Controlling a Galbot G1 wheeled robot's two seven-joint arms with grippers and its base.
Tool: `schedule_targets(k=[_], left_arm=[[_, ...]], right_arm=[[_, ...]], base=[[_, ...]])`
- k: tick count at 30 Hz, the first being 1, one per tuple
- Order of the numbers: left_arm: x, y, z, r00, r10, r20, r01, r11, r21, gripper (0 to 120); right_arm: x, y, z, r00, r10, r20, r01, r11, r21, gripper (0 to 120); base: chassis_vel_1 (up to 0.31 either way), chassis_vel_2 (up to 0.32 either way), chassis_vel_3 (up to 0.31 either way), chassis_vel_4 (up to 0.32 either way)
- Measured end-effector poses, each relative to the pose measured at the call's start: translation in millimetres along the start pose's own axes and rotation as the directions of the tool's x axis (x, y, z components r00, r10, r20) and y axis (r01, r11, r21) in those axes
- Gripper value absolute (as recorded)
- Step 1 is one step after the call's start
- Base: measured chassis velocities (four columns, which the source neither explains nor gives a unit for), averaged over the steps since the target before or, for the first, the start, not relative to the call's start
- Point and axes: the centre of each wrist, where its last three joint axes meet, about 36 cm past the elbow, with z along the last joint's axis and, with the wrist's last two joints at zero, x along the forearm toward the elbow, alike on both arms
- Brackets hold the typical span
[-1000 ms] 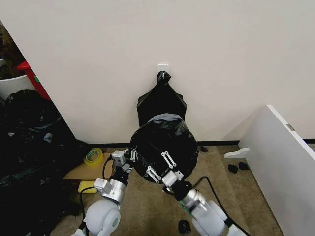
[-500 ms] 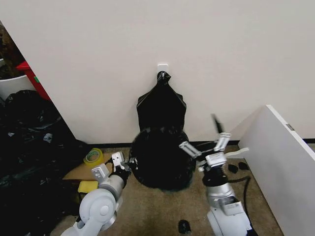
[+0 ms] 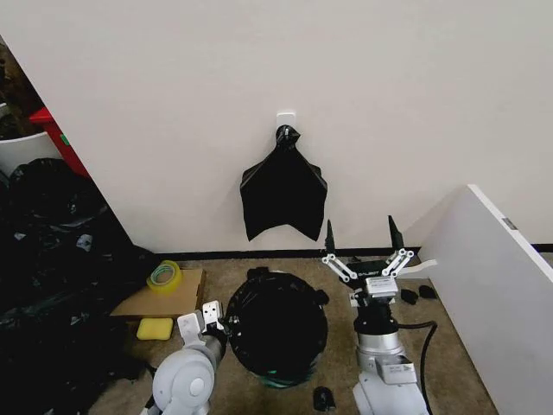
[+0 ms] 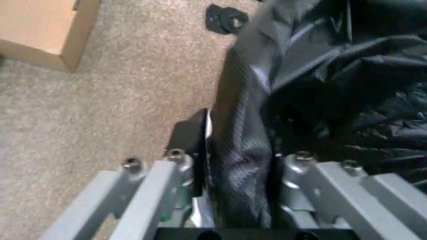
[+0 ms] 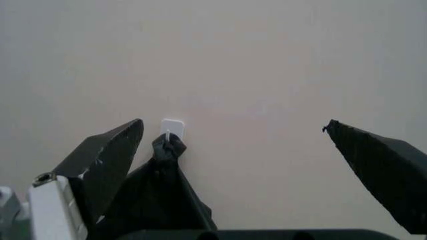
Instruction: Place the garbage bag over the trash bin.
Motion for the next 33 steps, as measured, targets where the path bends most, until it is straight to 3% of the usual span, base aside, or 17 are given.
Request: schedule_targets(k=[5, 10, 12, 13, 14, 15, 16, 17, 18, 19, 20, 21, 22, 23, 25, 28, 33], left_arm=[[27, -4, 0, 0.998, -0.011, 0.054, 0.012, 1.0, -0.021, 51], [63, -8, 3, 0.983, -0.091, 0.158, 0.101, 0.993, -0.055, 69], [72, -6, 10, 0.941, -0.137, 0.311, 0.161, 0.986, -0.053, 79], [72, -6, 10, 0.941, -0.137, 0.311, 0.161, 0.986, -0.053, 79], [75, -4, 13, 0.912, -0.126, 0.39, 0.156, 0.987, -0.047, 83], [75, 0, 20, 0.838, -0.069, 0.542, 0.122, 0.991, -0.061, 89], [71, 3, 24, 0.782, -0.02, 0.623, 0.1, 0.991, -0.094, 92], [71, 3, 24, 0.782, -0.02, 0.623, 0.1, 0.991, -0.094, 92], [61, 9, 29, 0.691, 0.074, 0.719, 0.061, 0.985, -0.16, 96], [55, 13, 31, 0.628, 0.143, 0.765, 0.025, 0.979, -0.203, 98], [51, 16, 32, 0.532, 0.243, 0.811, -0.047, 0.965, -0.258, 100], [52, 17, 30, 0.462, 0.302, 0.834, -0.11, 0.952, -0.284, 100], [52, 17, 30, 0.462, 0.302, 0.834, -0.11, 0.952, -0.284, 100], [56, 15, 27, 0.404, 0.346, 0.846, -0.169, 0.938, -0.303, 100], [63, 13, 21, 0.331, 0.403, 0.853, -0.228, 0.911, -0.342, 100], [68, 11, 20, 0.312, 0.428, 0.848, -0.243, 0.899, -0.364, 100], [65, 11, 26, 0.348, 0.433, 0.831, -0.201, 0.901, -0.385, 100]], right_arm=[[3, -1, -3, 1.0, 0.0, 0.001, 0.0, 1.0, 0.014, 100], [11, -7, -3, 1.0, 0.011, -0.001, -0.011, 0.999, 0.043, 100], [14, -13, -3, 0.999, 0.036, -0.022, -0.035, 0.998, 0.059, 100], [14, -13, -3, 0.999, 0.036, -0.022, -0.035, 0.998, 0.059, 100], [15, -17, -2, 0.998, 0.053, -0.032, -0.05, 0.996, 0.072, 100], [15, -22, 0, 0.994, 0.089, -0.057, -0.084, 0.992, 0.093, 100], [15, -24, 0, 0.989, 0.12, -0.085, -0.111, 0.989, 0.102, 100], [15, -24, 0, 0.989, 0.12, -0.085, -0.111, 0.989, 0.102, 100], [15, -25, -3, 0.978, 0.167, -0.129, -0.155, 0.983, 0.099, 100], [15, -24, -6, 0.966, 0.199, -0.164, -0.187, 0.978, 0.088, 100], [15, -23, -15, 0.945, 0.236, -0.225, -0.227, 0.972, 0.065, 100], [16, -23, -22, 0.93, 0.251, -0.27, -0.249, 0.968, 0.044, 100], [16, -23, -22, 0.93, 0.251, -0.27, -0.249, 0.968, 0.044, 100], [18, -24, -28, 0.923, 0.243, -0.299, -0.248, 0.969, 0.022, 100], [24, -28, -32, 0.931, 0.192, -0.31, -0.202, 0.979, 0.001, 100], [25, -31, -32, 0.941, 0.16, -0.298, -0.168, 0.986, 0.001, 100], [23, -32, -33, 0.95, 0.133, -0.283, -0.136, 0.991, 0.009, 100]], base=[[0.0, 0.0, 0.0, 0.0], [0.0, 0.0, 0.0, 0.0], [0.0, 0.0, 0.0, 0.0], [0.0, 0.0, 0.0, 0.0], [0.0, 0.0, 0.0, 0.0], [0.0, 0.0, 0.0, 0.0], [0.0, 0.0, 0.0, 0.0], [0.0, 0.0, 0.0, 0.0], [0.0, 0.0, 0.0, 0.0], [0.0, 0.0, 0.0, 0.0], [0.0, 0.0, 0.0, 0.0], [0.0, 0.0, 0.0, 0.0], [0.0, 0.0, 0.0, 0.0], [0.0, 0.0, 0.0, 0.0], [0.0, 0.0, 0.0, 0.0], [0.0, 0.0, 0.0, 0.0], [0.0, 0.0, 0.0, 0.0]])
